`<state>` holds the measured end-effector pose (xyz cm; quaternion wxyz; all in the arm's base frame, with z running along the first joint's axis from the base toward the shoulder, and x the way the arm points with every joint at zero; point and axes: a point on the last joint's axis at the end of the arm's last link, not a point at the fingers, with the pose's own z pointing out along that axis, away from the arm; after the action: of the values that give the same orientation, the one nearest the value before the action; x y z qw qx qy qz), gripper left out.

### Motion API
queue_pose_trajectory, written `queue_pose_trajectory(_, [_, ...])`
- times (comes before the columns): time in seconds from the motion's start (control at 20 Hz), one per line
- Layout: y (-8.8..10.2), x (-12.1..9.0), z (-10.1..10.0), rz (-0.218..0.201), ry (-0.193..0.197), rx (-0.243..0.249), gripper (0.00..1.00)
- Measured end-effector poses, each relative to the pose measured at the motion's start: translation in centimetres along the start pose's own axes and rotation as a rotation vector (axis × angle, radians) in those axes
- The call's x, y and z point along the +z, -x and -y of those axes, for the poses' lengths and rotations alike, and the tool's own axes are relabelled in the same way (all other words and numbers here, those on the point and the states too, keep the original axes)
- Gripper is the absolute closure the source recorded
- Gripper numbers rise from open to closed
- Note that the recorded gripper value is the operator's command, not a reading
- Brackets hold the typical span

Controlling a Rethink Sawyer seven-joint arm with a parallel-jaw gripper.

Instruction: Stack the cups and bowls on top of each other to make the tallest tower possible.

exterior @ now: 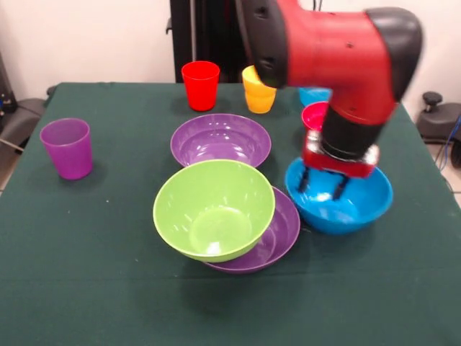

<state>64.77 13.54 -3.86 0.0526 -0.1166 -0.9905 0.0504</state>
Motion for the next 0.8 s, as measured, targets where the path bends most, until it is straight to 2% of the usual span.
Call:
queue_pose_trajectory(0.05, [-0.9,0.1,2.4,-0.022,0.000,0.029,0.00])
queue_pose_trajectory(0.25, [-2.3,0.4,5.1,-0.044,-0.007,0.057,0.00])
queue_pose_trajectory(0.55, [-4.2,1.3,8.2,-0.072,-0.032,0.059,0.00])
queue_pose_trajectory(0.8, [-5.2,1.8,9.2,-0.091,-0.044,0.051,0.00])
